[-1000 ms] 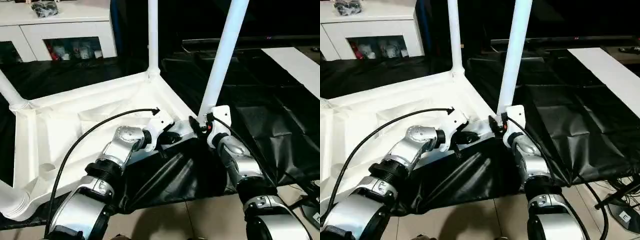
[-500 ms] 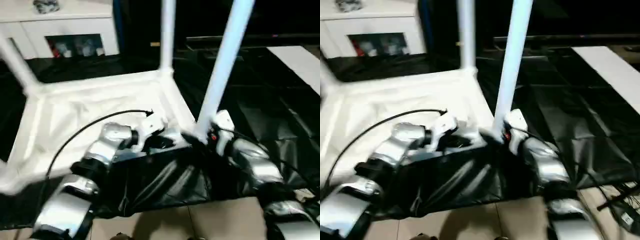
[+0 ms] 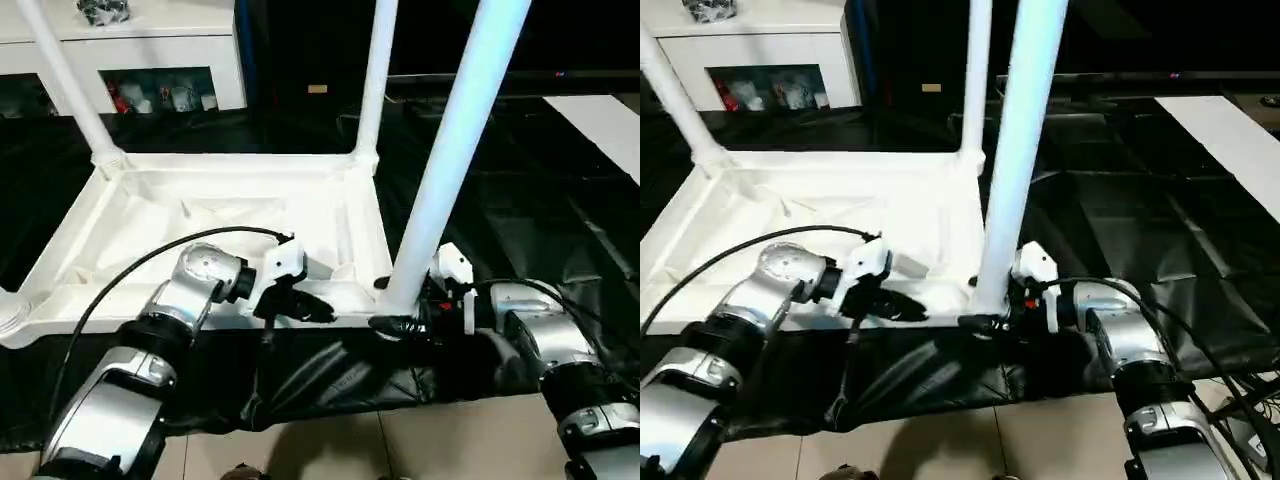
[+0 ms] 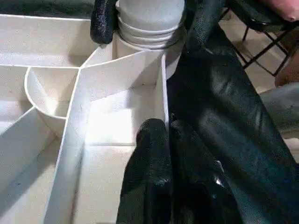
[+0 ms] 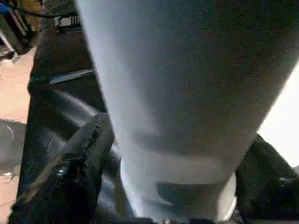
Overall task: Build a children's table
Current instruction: Rotate leg to tighten
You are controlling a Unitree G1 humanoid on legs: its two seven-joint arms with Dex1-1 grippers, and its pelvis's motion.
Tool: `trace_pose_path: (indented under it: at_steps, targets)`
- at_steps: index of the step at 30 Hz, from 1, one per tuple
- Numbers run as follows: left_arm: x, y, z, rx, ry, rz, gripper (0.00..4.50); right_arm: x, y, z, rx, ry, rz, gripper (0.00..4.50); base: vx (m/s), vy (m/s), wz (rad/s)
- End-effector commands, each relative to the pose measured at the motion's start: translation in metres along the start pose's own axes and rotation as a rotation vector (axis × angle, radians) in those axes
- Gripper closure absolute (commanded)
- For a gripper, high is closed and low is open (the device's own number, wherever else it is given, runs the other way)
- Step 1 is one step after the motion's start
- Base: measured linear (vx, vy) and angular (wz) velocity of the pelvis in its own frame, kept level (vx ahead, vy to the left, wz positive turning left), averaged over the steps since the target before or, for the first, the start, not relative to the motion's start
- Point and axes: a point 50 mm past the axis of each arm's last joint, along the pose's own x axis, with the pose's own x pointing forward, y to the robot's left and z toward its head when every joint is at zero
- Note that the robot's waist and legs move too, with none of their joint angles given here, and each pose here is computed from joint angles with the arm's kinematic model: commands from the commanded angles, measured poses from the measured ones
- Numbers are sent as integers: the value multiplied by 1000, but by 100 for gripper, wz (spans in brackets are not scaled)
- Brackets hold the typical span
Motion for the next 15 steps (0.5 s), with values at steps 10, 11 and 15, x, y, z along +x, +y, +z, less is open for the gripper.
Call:
trace_pose_path:
  at_steps: [10, 11, 15]
  targets:
    - [10, 2, 8, 38, 1, -6, 450, 19, 12, 0, 33, 0, 98, 180, 0, 0, 0]
    - [11, 2, 8, 33, 9, 5, 450, 20, 12, -2, 50, -3, 86, 180, 0, 0, 0]
    - [18, 5, 7, 9, 30, 67, 450, 26, 10, -5, 92, -23, -20, 181, 0, 0, 0]
